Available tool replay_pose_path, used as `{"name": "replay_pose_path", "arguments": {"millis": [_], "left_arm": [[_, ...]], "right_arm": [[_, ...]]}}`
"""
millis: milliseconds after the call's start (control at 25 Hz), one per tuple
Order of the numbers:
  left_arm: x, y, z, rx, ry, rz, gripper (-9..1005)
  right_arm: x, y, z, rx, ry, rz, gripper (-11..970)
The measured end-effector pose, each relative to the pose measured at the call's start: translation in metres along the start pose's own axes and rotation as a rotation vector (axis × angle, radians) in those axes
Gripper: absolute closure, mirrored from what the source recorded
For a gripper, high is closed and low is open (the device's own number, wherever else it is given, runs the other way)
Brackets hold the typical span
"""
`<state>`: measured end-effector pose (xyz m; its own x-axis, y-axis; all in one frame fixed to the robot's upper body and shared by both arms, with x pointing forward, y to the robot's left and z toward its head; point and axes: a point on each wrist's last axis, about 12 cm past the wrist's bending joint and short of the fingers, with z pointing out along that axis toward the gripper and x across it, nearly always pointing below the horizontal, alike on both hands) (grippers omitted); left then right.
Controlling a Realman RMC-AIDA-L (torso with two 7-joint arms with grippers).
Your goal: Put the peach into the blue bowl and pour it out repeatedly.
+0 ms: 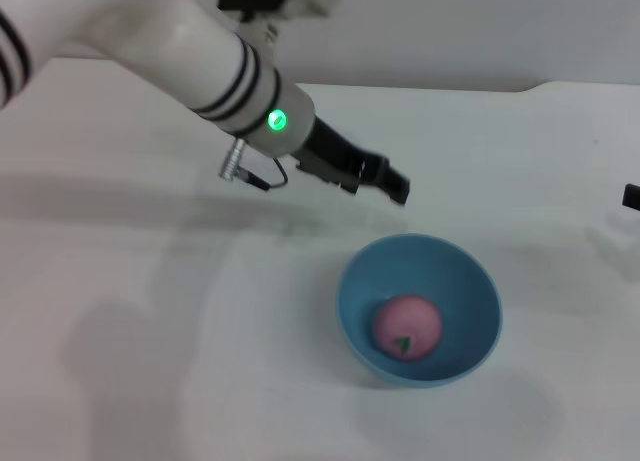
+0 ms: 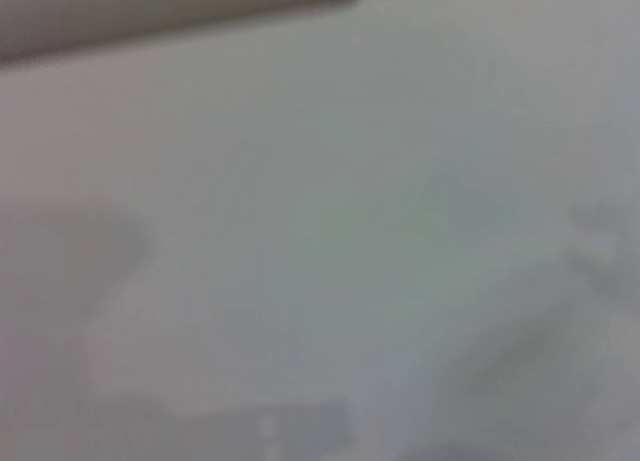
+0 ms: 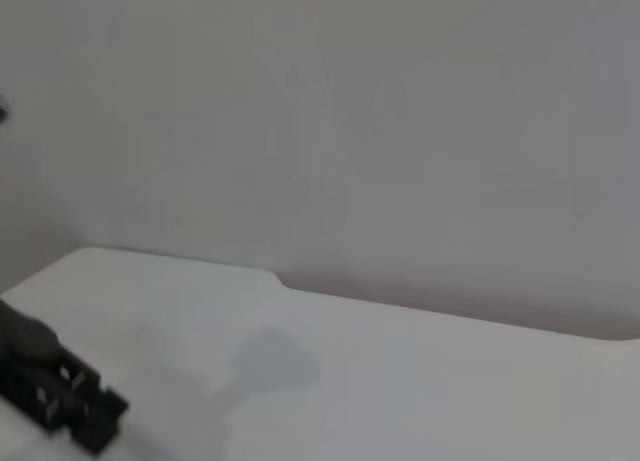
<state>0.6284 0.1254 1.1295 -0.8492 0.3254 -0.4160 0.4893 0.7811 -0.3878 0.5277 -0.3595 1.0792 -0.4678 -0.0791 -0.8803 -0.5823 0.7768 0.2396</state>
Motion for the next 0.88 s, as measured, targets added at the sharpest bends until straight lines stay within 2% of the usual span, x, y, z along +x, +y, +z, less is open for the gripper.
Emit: {"name": "replay_pose_path", "arguments": {"millis": [120, 160, 200, 280, 440, 560, 640, 760, 800, 880], "left_arm": [[0.001, 0.013, -0.013, 0.095, -0.109, -0.047, 322], [0.004, 0.024, -0.022, 0.182, -0.207, -0.110, 325], [0.004, 0.024, -0.022, 0.182, -0.207, -0.110, 329], [0.012, 0.037, -0.032, 0.282, -0.326, -0.191, 332], [0.039, 0.064, -0.052, 0.496, -0.597, -0.348, 331], [0.066, 0.085, -0.068, 0.591, -0.806, -0.428, 330], [0.087, 0.098, -0.077, 0.613, -0.964, -0.443, 330], [0.115, 0.111, -0.086, 0.565, -1.180, -0.415, 331], [0.128, 0.117, -0.088, 0.500, -1.268, -0.388, 331], [0.155, 0.128, -0.090, 0.284, -1.423, -0.306, 331]], "right_arm": [[0.003, 0.000, 0.003, 0.019, -0.006, 0.013, 539], [0.004, 0.001, 0.004, 0.020, -0.006, 0.019, 539], [0.004, 0.001, 0.004, 0.020, -0.006, 0.019, 539], [0.006, 0.002, 0.008, 0.019, -0.005, 0.031, 540], [0.009, 0.003, 0.015, 0.015, -0.004, 0.052, 540], [0.009, 0.004, 0.021, 0.016, -0.021, 0.064, 539], [0.008, 0.004, 0.024, 0.025, -0.066, 0.101, 538], [0.006, 0.002, 0.024, 0.052, -0.175, 0.161, 538], [0.006, 0.001, 0.024, 0.061, -0.209, 0.169, 538], [0.007, 0.001, 0.022, 0.077, -0.264, 0.180, 539]]}}
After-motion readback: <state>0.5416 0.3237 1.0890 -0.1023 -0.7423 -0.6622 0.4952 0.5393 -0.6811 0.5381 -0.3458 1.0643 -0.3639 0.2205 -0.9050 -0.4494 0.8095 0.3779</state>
